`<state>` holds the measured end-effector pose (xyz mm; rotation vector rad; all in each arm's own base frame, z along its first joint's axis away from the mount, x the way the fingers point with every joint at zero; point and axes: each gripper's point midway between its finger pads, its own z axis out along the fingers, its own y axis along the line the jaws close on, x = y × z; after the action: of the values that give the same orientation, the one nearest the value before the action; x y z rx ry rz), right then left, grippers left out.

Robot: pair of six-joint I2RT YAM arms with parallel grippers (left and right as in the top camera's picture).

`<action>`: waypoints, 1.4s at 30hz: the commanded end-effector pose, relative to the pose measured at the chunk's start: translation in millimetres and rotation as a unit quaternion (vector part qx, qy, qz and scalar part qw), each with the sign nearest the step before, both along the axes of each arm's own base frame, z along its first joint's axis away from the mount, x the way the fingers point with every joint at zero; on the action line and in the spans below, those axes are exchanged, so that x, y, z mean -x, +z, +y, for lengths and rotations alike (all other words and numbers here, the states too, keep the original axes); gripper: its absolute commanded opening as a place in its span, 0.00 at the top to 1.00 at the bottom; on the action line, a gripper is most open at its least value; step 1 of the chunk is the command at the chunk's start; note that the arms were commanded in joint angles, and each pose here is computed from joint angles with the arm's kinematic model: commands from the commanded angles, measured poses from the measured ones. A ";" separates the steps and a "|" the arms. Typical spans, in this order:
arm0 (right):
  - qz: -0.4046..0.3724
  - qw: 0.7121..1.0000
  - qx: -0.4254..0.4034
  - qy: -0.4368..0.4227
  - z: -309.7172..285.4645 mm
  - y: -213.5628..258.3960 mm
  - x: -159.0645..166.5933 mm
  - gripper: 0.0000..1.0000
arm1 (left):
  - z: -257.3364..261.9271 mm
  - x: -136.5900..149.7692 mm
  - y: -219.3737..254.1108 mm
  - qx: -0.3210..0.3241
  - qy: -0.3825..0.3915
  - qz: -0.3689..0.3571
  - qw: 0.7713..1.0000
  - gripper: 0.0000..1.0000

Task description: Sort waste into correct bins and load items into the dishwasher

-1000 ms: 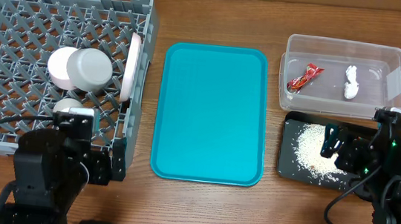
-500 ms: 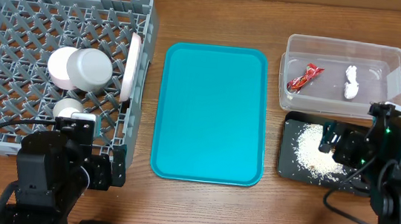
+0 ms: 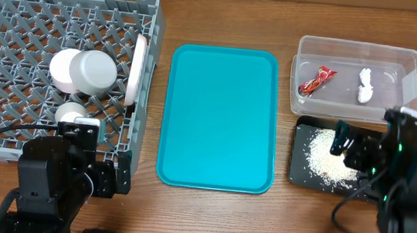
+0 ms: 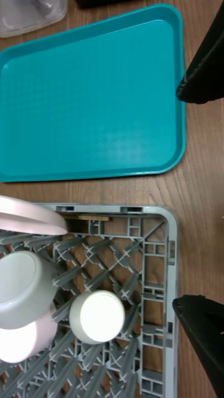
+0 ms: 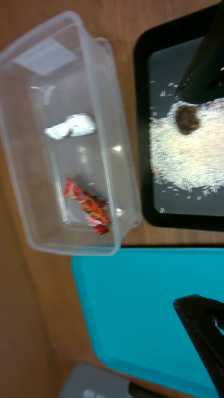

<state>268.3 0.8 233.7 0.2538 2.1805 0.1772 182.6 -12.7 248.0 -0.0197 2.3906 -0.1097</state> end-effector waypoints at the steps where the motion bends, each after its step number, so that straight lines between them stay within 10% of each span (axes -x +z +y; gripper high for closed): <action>1: -0.054 0.999 0.001 0.004 2.2 0.7 8.2 0.00 | -0.9 0.5 -1.5 -0.007 -0.009 0.001 1.000 0.00; 27: -0.438 0.898 0.030 0.034 17.3 22.1 35.8 0.00 | -0.9 0.5 -1.5 -0.007 -0.009 0.001 1.000 0.00; 42: -0.296 0.954 0.032 0.035 14.9 -63.5 22.4 0.00 | -0.9 0.5 -1.5 -0.007 -0.009 0.001 1.000 0.00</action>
<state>245.7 19.1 170.9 0.0611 1.6038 0.2092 182.5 -12.7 247.8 -0.0197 2.3914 -0.1097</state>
